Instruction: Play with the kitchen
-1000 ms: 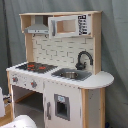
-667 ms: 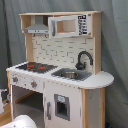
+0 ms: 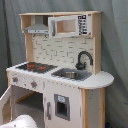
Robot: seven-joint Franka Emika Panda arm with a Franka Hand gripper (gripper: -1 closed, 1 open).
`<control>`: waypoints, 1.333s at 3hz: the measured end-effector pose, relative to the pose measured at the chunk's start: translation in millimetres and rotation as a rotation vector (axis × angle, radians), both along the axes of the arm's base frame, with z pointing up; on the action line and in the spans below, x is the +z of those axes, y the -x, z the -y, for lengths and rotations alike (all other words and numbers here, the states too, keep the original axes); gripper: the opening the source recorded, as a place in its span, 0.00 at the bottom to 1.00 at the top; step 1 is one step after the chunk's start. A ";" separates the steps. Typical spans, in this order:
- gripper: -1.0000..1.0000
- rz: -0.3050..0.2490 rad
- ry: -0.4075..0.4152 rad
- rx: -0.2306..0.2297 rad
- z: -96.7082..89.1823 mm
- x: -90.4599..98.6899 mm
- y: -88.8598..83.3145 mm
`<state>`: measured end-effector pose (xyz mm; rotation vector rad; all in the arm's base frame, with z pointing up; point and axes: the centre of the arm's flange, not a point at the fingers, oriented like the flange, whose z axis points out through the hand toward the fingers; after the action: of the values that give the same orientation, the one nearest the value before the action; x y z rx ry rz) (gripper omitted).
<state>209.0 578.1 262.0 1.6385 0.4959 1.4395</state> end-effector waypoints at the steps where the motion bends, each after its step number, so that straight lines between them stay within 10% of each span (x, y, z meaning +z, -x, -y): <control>1: 1.00 -0.060 0.030 0.026 -18.9 -13.0 -3.2; 4: 1.00 -0.103 0.085 0.137 -83.5 69.7 14.2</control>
<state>194.8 661.6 331.8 1.6428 0.7303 1.4171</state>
